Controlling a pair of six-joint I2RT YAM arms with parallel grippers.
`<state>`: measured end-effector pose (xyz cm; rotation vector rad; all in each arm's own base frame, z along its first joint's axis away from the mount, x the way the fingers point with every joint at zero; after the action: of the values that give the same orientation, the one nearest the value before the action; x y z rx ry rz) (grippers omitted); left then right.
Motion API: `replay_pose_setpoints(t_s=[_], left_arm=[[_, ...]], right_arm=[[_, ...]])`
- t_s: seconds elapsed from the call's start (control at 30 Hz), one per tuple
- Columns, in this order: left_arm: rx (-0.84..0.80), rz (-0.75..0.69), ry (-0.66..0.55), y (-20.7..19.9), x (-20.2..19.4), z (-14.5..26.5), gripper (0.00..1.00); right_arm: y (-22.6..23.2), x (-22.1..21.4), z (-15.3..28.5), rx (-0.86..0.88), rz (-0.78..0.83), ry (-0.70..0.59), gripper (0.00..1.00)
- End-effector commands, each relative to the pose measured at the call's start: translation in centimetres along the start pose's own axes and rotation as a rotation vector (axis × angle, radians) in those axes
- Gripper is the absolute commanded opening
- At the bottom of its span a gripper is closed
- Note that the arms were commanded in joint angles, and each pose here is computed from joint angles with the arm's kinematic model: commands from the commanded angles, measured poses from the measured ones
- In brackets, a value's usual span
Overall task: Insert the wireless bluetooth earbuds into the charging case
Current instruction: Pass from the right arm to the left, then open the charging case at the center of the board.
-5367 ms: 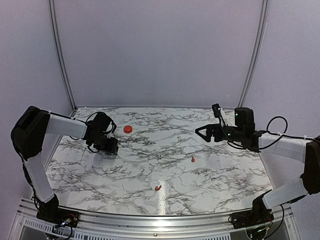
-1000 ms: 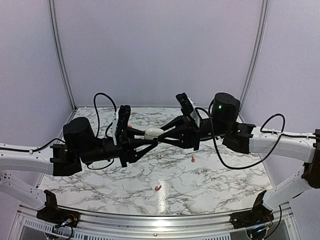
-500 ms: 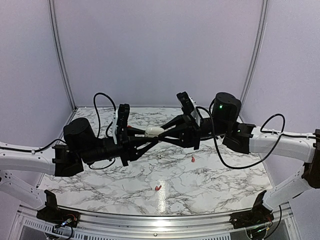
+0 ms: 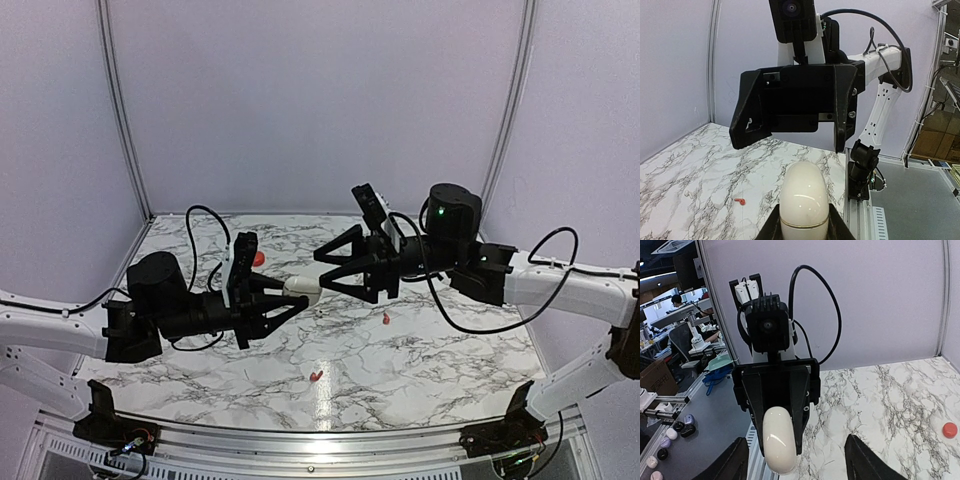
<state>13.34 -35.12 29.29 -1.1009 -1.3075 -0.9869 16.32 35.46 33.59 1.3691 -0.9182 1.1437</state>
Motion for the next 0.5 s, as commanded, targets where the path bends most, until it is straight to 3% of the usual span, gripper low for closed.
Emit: replay_pose_setpoints(t_s=[0.0,0.47], left_arm=[[0.002,-0.034,-0.031,-0.1,1.0,0.6,0.00],[0.011,-0.057,-0.021,0.1,0.7,0.6,0.00]], right_arm=[[-0.2,1.0,-0.6,-0.007,0.006,0.010,0.66],[-1.6,-0.3,-2.1,-0.068,-0.002,0.083,0.67]])
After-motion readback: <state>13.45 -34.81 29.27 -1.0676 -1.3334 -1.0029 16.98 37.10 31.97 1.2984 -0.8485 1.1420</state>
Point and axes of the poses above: each gripper's point midway between its finger pads, its own z axis back along the fingers, its own y axis along the line the jaws close on, x = y × z, the point moved 3 cm from there along z, back along the fingers, and after that the axes turned 5 degrees about -z, right-handed, at the moved point
